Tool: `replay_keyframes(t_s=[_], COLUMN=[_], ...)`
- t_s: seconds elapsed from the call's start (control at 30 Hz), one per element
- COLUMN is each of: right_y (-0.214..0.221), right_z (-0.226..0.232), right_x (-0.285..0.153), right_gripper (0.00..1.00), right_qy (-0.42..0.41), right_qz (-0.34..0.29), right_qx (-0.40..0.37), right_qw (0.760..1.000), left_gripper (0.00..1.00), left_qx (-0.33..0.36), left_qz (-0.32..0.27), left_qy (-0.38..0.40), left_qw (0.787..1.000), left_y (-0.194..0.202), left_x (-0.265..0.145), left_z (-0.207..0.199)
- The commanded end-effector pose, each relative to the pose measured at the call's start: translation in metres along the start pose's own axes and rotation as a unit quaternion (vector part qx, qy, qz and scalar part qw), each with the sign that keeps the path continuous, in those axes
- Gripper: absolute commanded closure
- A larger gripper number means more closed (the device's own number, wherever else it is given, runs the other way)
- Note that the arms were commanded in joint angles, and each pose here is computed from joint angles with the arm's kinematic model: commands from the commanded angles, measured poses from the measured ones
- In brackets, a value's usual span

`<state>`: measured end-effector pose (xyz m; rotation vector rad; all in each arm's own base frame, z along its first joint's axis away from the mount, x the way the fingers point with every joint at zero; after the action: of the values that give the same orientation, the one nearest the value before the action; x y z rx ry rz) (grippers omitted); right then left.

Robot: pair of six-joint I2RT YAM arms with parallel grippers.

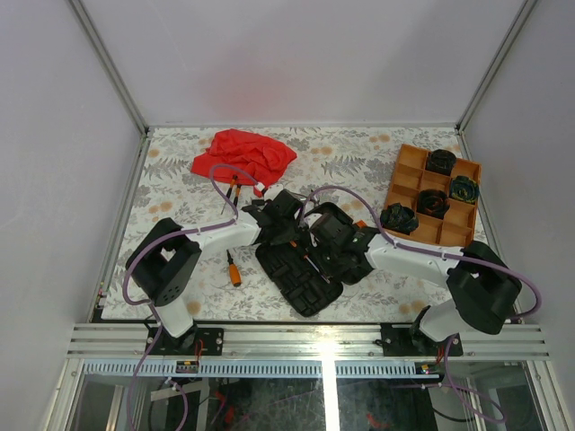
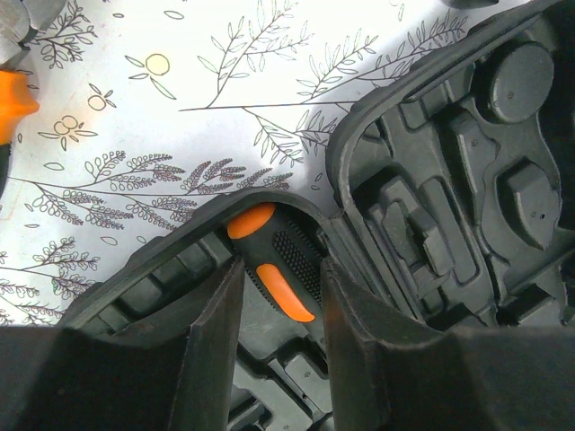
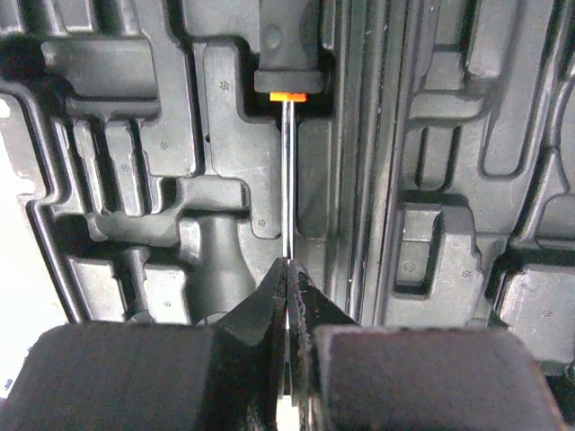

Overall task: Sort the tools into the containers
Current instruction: Adjust the screwdriver in the storage box.

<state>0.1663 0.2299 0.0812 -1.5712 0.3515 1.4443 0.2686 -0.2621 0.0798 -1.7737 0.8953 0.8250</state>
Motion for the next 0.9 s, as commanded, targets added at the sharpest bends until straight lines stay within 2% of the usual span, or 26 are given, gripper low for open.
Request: replay_keyframes(t_s=[0.0, 0.27, 0.57, 0.87], right_y=[0.024, 0.045, 0.07, 0.089], right_z=[-0.016, -0.018, -0.023, -0.02], right_x=[0.011, 0.019, 0.027, 0.035], right_gripper=[1.0, 1.0, 1.0, 1.0], right_qy=[0.047, 0.06, 0.09, 0.114], right_qz=[0.067, 0.132, 0.184, 0.201], right_qx=[0.0, 0.021, 0.049, 0.072], right_qw=[0.997, 0.989, 0.978, 0.97], left_gripper=[0.67, 0.78, 0.85, 0.95], left_qx=[0.012, 0.013, 0.018, 0.026], left_qz=[0.012, 0.029, 0.043, 0.06], left_qy=[-0.023, -0.033, -0.036, -0.033], left_qw=[1.0, 0.999, 0.998, 0.997], left_y=[0.01, 0.019, 0.027, 0.034], left_x=[0.011, 0.014, 0.019, 0.026], left_z=[0.011, 0.018, 0.024, 0.025])
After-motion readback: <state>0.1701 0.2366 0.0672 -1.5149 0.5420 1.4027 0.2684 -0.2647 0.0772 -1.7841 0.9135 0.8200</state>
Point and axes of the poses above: each gripper's point midway between its finger pads, its own x axis out along the fingers, its own z axis along the line the jaws close on, y = z × x, the point moved 5 cm from there along -x, back along the fingers, and after that the axes turned 1 degree about -x, right-handed, at the moved point
